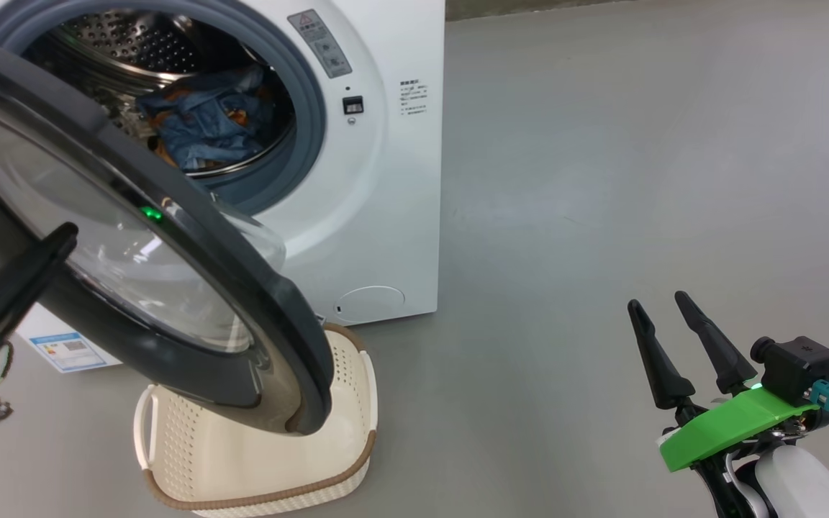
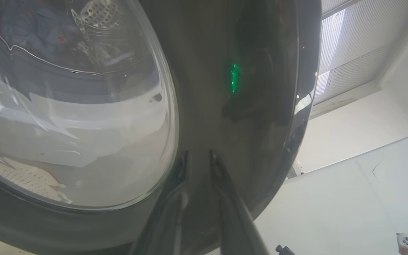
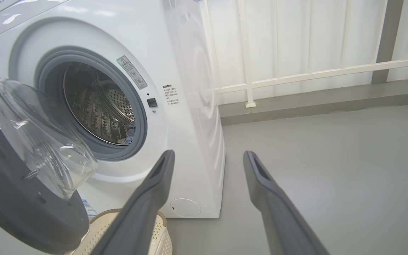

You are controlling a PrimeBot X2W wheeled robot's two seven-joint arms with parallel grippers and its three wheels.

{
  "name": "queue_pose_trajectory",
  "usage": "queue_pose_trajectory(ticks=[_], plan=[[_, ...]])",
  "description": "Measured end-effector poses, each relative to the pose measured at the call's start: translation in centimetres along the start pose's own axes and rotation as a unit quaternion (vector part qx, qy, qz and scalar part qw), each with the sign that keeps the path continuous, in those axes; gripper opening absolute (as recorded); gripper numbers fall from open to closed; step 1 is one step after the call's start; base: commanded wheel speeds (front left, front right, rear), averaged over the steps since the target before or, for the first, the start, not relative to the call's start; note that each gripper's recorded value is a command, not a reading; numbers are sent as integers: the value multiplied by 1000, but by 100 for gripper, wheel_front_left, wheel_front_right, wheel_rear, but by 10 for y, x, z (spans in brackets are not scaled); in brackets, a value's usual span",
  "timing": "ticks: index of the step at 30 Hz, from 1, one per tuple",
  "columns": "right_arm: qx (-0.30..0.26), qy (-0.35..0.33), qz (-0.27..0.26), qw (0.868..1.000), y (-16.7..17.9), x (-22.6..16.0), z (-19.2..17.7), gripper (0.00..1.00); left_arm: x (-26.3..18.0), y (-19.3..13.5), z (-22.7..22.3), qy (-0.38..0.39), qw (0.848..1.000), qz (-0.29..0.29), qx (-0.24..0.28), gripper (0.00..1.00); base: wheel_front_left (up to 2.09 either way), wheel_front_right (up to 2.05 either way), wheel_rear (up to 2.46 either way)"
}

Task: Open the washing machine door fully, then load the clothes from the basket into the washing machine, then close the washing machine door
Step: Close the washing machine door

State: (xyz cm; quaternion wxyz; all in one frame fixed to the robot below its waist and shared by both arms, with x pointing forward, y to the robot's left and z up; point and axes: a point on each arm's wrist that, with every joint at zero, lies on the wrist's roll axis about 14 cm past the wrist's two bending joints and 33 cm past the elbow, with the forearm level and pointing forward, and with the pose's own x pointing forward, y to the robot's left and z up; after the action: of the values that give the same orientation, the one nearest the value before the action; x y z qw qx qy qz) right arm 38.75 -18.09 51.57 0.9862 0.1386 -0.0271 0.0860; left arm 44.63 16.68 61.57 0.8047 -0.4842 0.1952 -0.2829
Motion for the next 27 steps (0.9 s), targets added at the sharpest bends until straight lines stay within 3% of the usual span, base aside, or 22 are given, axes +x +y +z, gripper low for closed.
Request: queue_pose_trajectory(ticks=[10,20,27], plan=[[-1,4,9,1000,4,5,-2,100,-21,21,13,-87,990,65,94,100,0,0,0],[-1,6,6,1000,2,5,-4,100,-39,61,2,-172,941,165,241,100,0,0,0],[-1,3,4,1000,0,5,-2,100,-53,72,-11,-231,913,177,285,100,0,0,0]])
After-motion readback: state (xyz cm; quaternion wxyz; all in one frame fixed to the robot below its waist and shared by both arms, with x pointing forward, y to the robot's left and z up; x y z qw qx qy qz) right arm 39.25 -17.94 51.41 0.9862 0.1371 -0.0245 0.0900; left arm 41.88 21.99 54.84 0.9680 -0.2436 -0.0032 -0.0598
